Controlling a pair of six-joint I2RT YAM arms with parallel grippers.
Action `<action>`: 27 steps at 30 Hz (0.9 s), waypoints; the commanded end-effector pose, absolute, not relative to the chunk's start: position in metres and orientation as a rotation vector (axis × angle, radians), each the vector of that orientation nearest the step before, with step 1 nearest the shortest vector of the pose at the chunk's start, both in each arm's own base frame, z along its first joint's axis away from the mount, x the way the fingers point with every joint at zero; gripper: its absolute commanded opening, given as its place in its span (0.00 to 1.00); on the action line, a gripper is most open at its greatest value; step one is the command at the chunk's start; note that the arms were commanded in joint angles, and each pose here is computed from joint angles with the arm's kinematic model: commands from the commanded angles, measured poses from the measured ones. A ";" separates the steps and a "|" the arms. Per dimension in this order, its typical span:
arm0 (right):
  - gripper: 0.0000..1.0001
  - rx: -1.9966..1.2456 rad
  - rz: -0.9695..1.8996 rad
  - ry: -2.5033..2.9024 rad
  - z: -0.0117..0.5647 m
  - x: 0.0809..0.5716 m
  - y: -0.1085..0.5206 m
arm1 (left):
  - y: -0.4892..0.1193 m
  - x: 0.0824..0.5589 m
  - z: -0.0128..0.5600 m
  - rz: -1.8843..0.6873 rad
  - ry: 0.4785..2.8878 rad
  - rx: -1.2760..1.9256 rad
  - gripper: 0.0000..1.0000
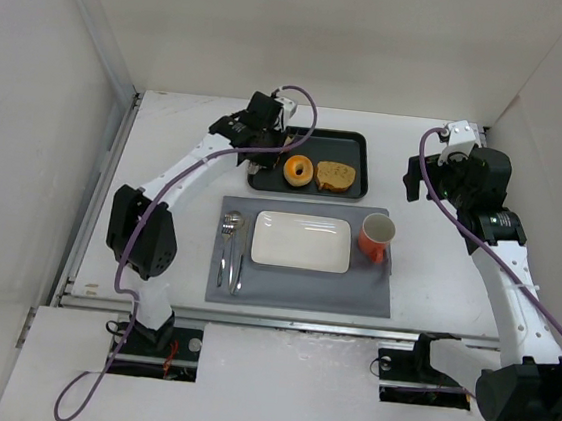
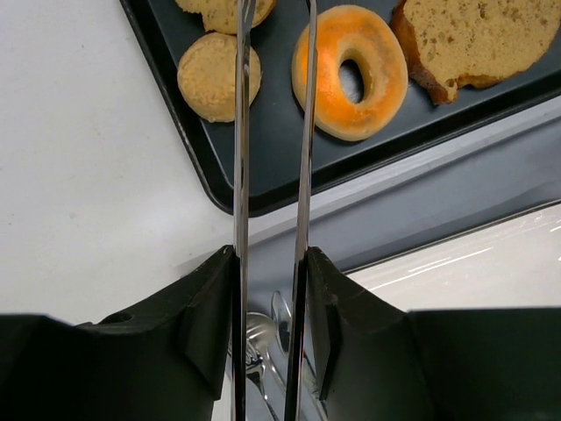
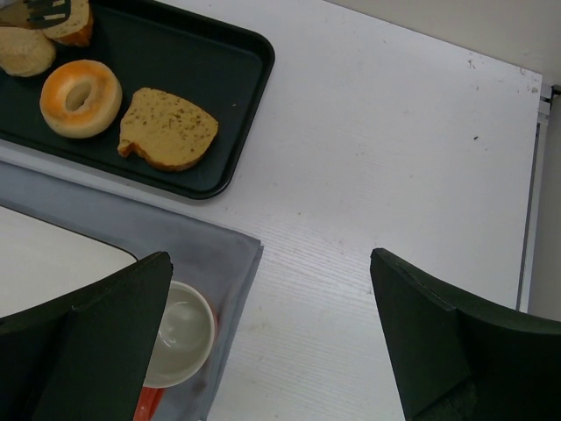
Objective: Place the bread
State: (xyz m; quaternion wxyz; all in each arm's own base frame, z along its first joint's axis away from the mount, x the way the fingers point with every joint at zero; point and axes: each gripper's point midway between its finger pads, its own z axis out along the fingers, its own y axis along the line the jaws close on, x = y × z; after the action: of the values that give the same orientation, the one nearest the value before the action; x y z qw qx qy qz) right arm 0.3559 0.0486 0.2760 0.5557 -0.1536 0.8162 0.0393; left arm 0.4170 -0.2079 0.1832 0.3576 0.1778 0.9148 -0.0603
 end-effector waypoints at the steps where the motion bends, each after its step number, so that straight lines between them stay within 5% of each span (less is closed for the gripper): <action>1: 1.00 -0.367 0.079 1.870 0.297 0.356 0.049 | -0.210 0.424 0.198 -0.068 2.317 0.475 0.32; 27: 1.00 -0.373 0.088 1.869 0.297 0.356 0.051 | -0.213 0.426 0.165 0.245 2.328 0.510 0.33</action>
State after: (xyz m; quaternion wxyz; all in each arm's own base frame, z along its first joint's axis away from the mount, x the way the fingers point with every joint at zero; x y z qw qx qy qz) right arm 0.3559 0.0487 0.2760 0.5557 -0.1537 0.8161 0.0395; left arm 0.4189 -0.2123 0.1472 0.3388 0.2027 0.9161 0.0697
